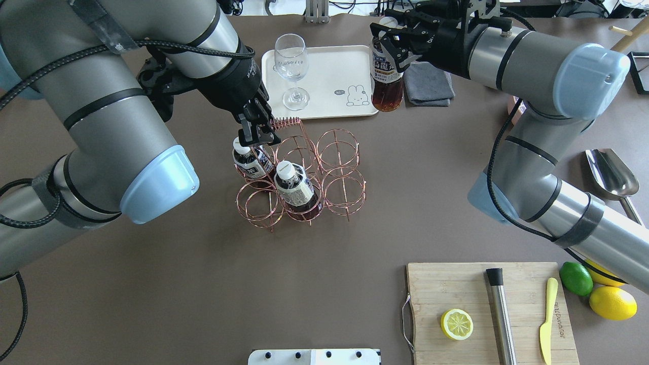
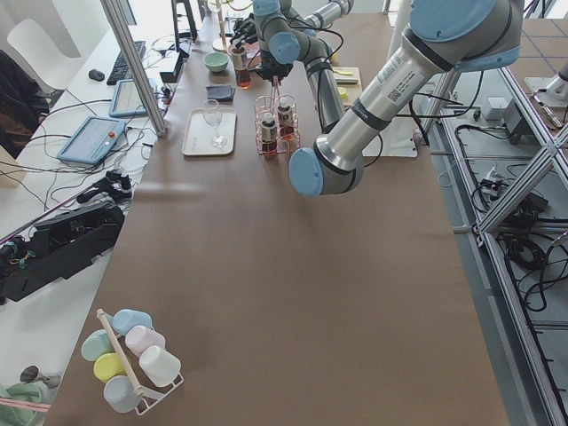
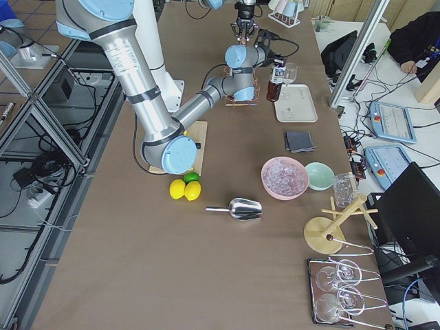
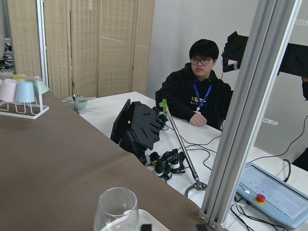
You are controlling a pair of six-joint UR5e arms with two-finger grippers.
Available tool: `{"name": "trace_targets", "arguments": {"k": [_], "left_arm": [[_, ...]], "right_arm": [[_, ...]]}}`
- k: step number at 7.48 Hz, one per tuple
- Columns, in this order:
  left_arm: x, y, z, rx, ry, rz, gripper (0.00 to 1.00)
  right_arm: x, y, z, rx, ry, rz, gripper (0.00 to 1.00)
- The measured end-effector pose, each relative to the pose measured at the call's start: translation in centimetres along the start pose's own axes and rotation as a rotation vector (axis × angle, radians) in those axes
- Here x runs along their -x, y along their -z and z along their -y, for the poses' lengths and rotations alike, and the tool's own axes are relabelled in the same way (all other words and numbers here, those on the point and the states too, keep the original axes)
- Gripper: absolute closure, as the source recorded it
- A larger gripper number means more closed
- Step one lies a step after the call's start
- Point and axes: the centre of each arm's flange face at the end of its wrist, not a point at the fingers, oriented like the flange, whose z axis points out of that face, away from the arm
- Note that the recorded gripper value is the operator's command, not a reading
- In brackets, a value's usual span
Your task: Take tea from basket to plate
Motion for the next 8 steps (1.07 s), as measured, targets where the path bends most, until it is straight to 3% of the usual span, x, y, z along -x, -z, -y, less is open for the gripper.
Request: {"name": "trace_targets", "arguments": {"k": [2,5,8], "left_arm": [[-1.0,1.3,1.7,-0.001,0.002,-0.022,1.0],[-6.7,10.6,9.7,0.014,0.026,-0.081,1.0],[-10.4,13.8,17.7,-0.091,-0.03,-0.087,1.0]], "right_arm": [[-3.9,-2.8,-1.6,0.021,0.001,-0.081,1.0],[-7.7,-9.5,-2.1,-0.027,-0.077,-0.181,1.0],[-9.0,-12.3,-2.2,-0.115,-0.231,-0.231,1.0]]}}
